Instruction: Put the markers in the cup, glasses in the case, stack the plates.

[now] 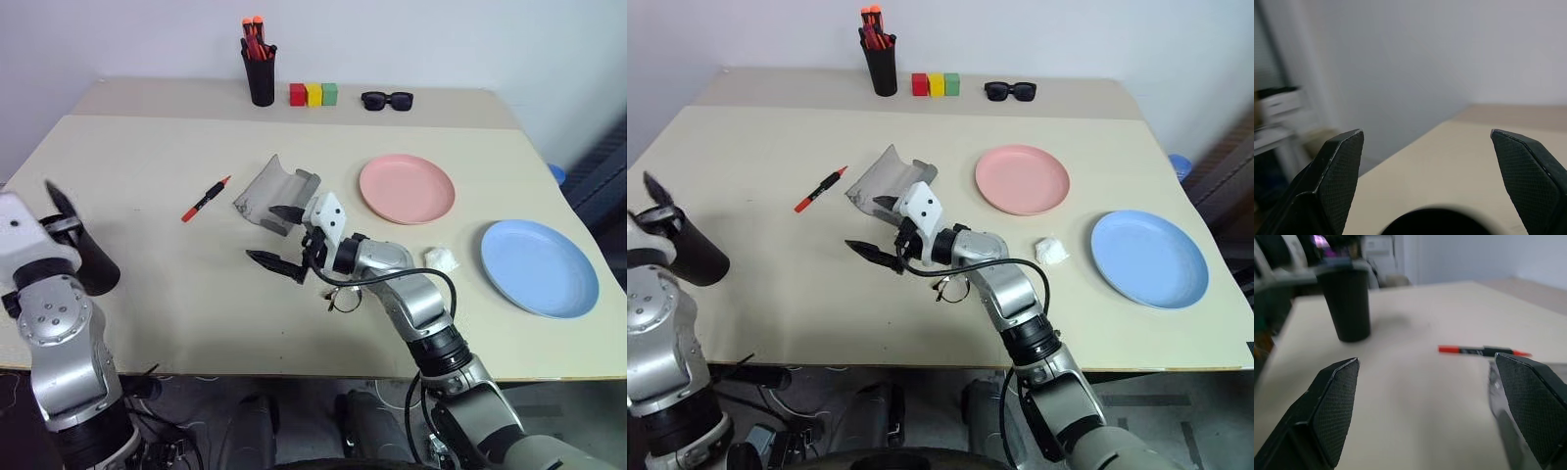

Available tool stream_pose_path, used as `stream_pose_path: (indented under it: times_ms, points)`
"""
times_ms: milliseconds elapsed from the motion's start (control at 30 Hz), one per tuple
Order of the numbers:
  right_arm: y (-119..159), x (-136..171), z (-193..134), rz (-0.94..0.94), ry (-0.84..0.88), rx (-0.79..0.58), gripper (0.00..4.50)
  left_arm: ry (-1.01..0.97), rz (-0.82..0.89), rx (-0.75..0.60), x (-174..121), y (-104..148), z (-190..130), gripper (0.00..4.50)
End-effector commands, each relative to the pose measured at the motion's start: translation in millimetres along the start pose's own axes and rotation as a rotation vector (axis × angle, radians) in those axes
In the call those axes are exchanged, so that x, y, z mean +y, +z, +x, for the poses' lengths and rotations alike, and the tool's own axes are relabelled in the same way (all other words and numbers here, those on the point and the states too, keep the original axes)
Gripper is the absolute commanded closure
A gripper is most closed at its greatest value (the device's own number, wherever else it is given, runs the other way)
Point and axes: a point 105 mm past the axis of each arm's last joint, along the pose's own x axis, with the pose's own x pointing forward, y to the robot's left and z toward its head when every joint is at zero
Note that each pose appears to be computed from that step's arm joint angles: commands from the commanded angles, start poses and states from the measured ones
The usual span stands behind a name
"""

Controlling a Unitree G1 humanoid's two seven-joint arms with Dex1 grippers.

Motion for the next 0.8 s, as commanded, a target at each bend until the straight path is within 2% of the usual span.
stream_pose_path:
  times_ms: [33, 167, 267, 367, 467, 667, 767, 800]
  points:
    - [20, 1, -2, 0.013, -0.002, -0.075, 0.00, -0.203, -0.023, -0.009, -42, 19, 8, 0.13]
    - [17, -5, -2, 0.010, -0.041, -0.059, 0.00, -0.356, 0.039, 0.229, -86, -9, 23, 0.13]
    - [17, -6, -1, 0.005, -0.056, -0.057, 0.00, -0.391, 0.009, 0.376, -107, -25, 35, 0.13]
    - [17, -7, -1, 0.003, -0.070, -0.058, 0.00, -0.440, 0.058, 0.512, -127, -46, 47, 0.13]
    - [16, -6, -2, 0.001, -0.075, -0.058, 0.00, -0.475, 0.121, 0.638, -138, -67, 52, 0.13]
    - [16, -7, -8, -0.007, -0.105, -0.055, 0.00, -0.629, 0.112, 0.893, -161, -102, 48, 0.13]
    - [16, -8, -10, -0.008, -0.124, -0.055, 0.00, -0.652, 0.101, 0.950, -163, -112, 46, 0.13]
    - [16, -8, -11, -0.008, -0.128, -0.055, 0.00, -0.653, 0.098, 0.961, -163, -114, 46, 0.36]
